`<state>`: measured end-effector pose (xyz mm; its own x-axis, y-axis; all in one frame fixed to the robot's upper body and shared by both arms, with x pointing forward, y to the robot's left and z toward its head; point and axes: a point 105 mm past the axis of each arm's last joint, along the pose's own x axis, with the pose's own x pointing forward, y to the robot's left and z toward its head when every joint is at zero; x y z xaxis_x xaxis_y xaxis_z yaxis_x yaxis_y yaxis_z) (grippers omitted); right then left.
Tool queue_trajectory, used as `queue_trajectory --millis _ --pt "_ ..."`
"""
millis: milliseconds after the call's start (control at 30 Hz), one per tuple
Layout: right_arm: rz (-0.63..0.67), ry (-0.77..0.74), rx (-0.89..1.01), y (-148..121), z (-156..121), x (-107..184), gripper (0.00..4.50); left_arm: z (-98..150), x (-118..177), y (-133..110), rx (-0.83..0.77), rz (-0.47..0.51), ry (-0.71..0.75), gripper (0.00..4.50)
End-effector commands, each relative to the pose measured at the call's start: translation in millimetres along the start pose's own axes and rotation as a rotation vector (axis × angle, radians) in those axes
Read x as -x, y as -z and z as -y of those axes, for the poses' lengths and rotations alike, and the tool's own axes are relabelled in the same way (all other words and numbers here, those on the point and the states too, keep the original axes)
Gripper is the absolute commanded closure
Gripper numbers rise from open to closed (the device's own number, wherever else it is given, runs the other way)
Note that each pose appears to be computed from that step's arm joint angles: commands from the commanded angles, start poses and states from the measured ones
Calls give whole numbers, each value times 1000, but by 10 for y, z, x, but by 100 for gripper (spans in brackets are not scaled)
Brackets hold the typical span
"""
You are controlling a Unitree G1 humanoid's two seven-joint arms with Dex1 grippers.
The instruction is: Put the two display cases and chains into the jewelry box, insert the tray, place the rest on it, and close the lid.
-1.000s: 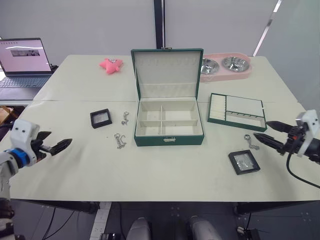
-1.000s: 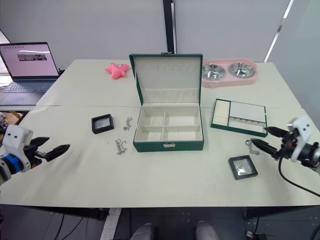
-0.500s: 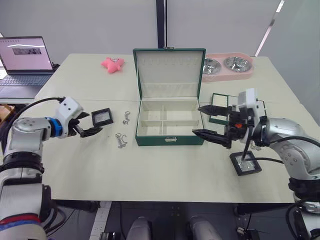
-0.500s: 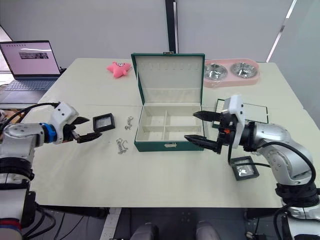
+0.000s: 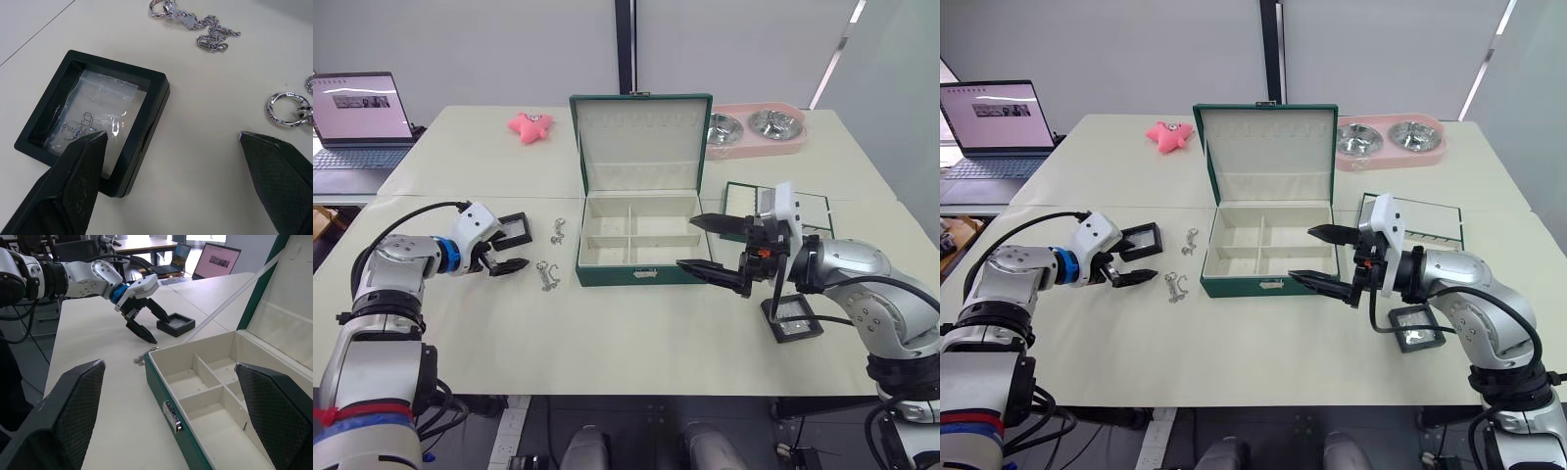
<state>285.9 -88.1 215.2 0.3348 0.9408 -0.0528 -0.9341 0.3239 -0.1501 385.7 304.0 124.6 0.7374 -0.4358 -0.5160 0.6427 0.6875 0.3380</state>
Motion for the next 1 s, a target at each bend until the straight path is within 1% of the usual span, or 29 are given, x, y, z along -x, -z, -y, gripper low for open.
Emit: queue_trajectory --millis 33,367,400,433,667,833,1000 --pt "31 -10 39 -110 -55 1 0 -46 22 -42 -7 9 -19 88" --pt "19 -12 43 -78 -62 -8 0 -43 13 -29 0 5 -21 402" --pt "19 -10 45 -76 -60 -7 0 -47 14 -26 1 3 -24 432" --pt "19 -9 46 -75 -57 -8 0 -51 15 -24 1 2 -27 448" --pt "22 -6 49 -74 -50 -8 0 -86 27 -31 1 3 -51 448" --pt "27 -4 55 -89 -42 -10 0 -108 45 -65 6 22 -61 448" --pt "42 -5 64 -151 -42 11 0 -163 135 -234 -5 82 -56 448"
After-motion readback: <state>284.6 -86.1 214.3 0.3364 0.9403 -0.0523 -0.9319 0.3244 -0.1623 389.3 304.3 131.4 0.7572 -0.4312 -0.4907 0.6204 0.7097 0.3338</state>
